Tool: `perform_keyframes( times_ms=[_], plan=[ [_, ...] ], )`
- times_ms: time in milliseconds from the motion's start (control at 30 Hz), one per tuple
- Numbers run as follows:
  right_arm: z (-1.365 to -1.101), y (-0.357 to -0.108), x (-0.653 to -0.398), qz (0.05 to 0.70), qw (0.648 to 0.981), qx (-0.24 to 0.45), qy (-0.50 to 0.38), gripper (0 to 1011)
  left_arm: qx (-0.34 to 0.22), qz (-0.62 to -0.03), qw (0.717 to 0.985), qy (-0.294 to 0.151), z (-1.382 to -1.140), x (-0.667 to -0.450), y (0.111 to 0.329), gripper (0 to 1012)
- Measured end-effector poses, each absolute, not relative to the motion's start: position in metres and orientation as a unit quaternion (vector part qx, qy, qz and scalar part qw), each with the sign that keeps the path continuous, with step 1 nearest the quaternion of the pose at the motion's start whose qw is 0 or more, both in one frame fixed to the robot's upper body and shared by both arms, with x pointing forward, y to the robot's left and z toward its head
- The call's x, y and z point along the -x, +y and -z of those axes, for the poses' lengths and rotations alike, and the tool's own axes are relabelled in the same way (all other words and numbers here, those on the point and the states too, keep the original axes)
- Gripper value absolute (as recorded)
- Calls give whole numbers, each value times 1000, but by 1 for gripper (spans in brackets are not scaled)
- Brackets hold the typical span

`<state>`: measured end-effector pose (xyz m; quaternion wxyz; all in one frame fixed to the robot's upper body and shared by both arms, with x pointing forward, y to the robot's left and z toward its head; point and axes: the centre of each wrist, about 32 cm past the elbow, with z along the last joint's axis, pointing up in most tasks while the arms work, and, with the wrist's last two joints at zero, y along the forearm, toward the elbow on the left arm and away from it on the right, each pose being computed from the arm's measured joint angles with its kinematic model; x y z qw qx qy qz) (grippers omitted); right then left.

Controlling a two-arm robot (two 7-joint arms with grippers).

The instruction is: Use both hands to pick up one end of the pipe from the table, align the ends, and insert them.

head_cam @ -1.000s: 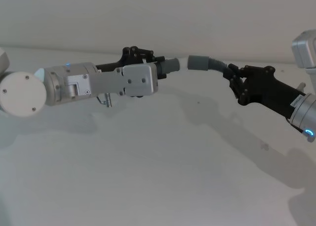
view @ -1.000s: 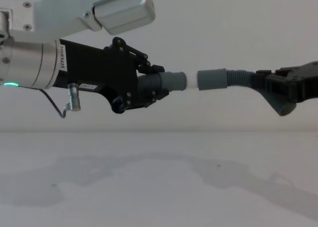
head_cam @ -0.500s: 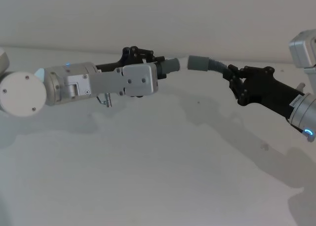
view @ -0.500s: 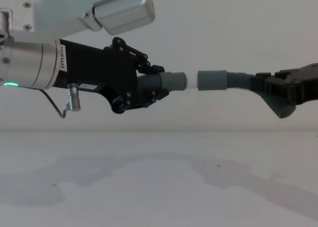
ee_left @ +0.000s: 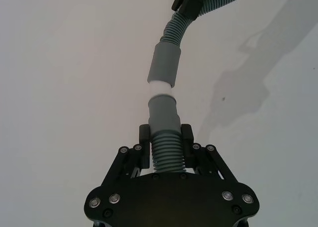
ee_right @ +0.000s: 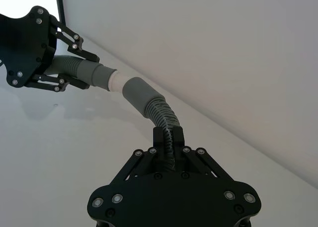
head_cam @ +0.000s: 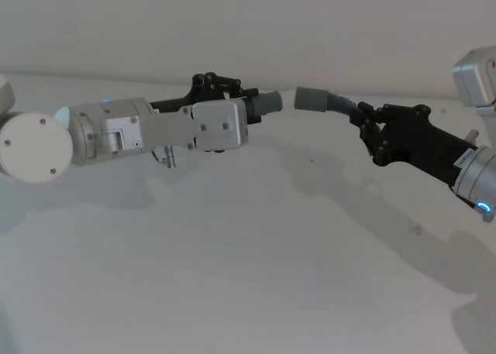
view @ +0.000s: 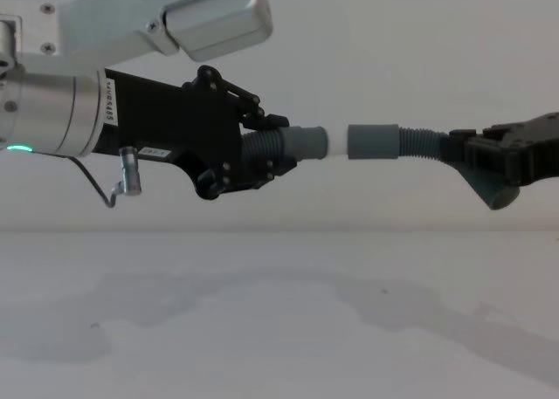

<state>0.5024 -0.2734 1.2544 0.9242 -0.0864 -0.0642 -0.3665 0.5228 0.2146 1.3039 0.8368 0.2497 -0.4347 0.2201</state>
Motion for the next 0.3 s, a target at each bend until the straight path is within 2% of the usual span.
perform_keyframes(
  times_ms=[300],
  plan=[
    [-1255,-273,-503,367,924,87,-64,110,-250,-220,837,-435,-1304,-523,215,356]
  ],
)
